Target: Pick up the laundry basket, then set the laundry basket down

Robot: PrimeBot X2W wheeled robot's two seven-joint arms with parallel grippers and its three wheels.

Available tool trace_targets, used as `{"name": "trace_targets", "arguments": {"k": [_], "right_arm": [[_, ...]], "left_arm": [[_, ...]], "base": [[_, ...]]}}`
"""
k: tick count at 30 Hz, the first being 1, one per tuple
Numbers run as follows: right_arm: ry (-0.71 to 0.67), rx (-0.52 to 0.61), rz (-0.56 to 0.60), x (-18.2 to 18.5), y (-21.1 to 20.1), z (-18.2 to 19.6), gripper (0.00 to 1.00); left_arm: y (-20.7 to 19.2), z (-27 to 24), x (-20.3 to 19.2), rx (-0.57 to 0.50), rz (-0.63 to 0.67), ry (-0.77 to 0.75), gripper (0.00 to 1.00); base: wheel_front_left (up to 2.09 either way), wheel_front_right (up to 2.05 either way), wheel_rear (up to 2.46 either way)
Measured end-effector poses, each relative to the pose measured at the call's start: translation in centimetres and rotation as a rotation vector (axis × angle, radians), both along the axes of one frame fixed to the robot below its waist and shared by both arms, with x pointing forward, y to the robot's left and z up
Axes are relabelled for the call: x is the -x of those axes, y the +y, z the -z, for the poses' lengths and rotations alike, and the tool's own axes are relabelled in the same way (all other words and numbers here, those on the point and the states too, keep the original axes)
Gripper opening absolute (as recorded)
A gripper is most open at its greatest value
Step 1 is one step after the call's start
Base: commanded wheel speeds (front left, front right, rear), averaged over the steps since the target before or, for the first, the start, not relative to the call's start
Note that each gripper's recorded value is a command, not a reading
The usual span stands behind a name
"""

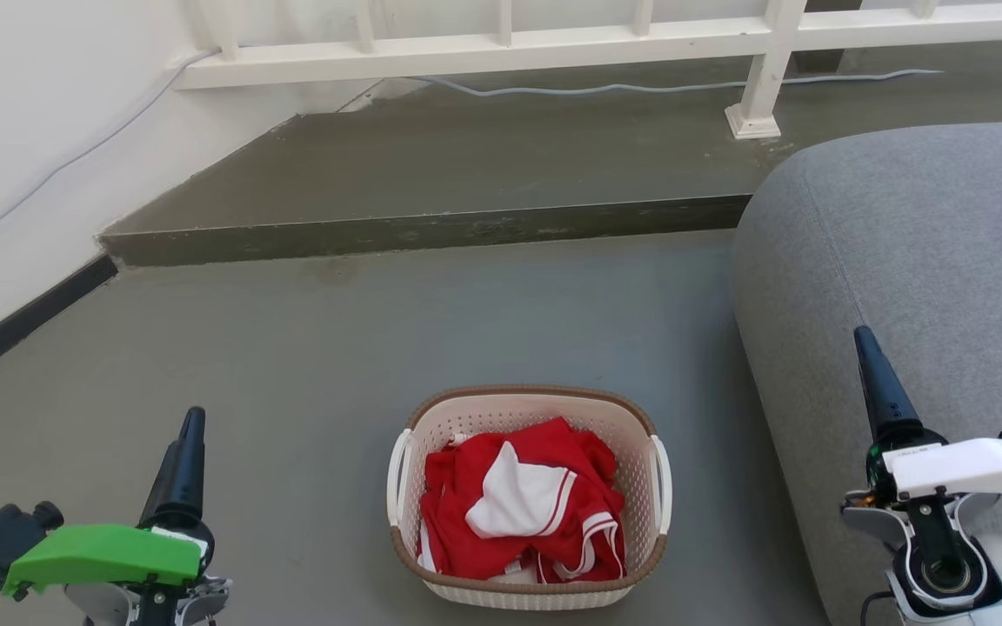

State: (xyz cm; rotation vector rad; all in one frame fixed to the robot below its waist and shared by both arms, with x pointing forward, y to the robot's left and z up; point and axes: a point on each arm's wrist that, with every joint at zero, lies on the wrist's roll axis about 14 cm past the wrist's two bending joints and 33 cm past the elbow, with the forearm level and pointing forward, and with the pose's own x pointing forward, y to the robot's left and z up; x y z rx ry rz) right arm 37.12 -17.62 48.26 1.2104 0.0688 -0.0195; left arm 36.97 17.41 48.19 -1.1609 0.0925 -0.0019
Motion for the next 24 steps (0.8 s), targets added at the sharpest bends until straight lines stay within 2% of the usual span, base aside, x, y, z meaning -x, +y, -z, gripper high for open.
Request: {"name": "trace_targets", "arguments": {"k": [15, 20, 24], "right_arm": [[-0.081, 0.354, -0.078, -0.5, 1.6, -1.6, 1.00], [-0.079, 0.507, -0.101, -0.4, 1.8, -1.4, 1.00], [-0.073, 0.583, -0.120, -0.3, 2.3, -0.9, 1.00]], "left_arm": [[-0.6, -1.7, -0.7, -0.345, 0.056, -0.087, 1.00], [-0.8, -1.9, -0.7, -0.458, 0.065, -0.104, 1.00], [-1.4, -2.1, -0.7, -0.520, 0.083, -0.125, 1.00]], "base": [[0.00, 0.00, 0.00], [0.00, 0.00, 0.00], [0.00, 0.00, 0.00]]}}
